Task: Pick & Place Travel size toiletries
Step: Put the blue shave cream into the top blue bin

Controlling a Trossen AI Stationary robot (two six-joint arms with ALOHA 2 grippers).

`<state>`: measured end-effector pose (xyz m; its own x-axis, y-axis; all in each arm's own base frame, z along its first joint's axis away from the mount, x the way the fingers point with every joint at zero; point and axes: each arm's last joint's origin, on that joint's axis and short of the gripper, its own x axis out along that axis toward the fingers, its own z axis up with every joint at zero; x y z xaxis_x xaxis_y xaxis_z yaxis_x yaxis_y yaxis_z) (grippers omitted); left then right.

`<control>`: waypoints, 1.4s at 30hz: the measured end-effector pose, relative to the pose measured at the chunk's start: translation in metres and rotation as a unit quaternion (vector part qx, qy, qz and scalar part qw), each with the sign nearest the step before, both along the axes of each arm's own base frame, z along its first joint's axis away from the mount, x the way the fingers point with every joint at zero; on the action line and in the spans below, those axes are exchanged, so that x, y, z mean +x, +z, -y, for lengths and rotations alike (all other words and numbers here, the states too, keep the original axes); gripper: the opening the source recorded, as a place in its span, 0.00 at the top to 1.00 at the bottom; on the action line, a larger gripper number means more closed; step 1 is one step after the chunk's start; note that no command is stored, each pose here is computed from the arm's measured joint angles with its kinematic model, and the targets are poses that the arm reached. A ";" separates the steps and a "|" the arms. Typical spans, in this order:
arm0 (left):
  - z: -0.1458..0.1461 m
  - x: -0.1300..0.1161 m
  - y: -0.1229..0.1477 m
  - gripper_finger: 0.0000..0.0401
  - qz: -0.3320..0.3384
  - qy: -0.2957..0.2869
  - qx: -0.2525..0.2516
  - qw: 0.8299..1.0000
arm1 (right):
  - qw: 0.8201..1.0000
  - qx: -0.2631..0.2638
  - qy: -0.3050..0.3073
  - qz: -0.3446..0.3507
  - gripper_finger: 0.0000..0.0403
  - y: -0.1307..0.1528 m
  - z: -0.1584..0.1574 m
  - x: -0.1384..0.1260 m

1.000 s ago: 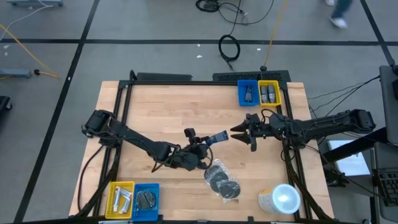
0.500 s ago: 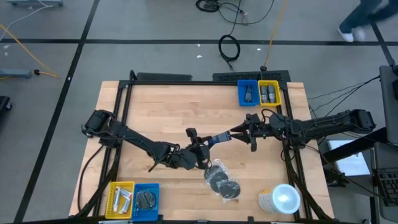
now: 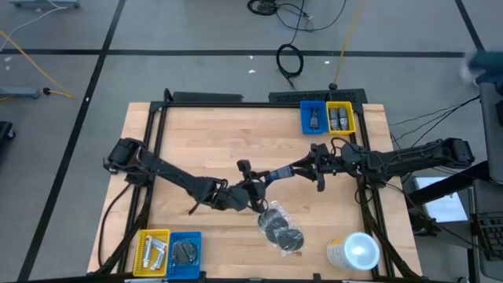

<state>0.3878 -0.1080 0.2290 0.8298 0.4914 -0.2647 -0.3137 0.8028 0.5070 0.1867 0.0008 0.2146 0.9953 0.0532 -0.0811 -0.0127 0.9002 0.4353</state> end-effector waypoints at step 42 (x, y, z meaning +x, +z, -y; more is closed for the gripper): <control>0.019 -0.014 0.007 0.25 0.046 0.115 0.024 0.992 | 0.983 -0.080 -0.152 -0.061 1.00 0.003 0.032 -0.023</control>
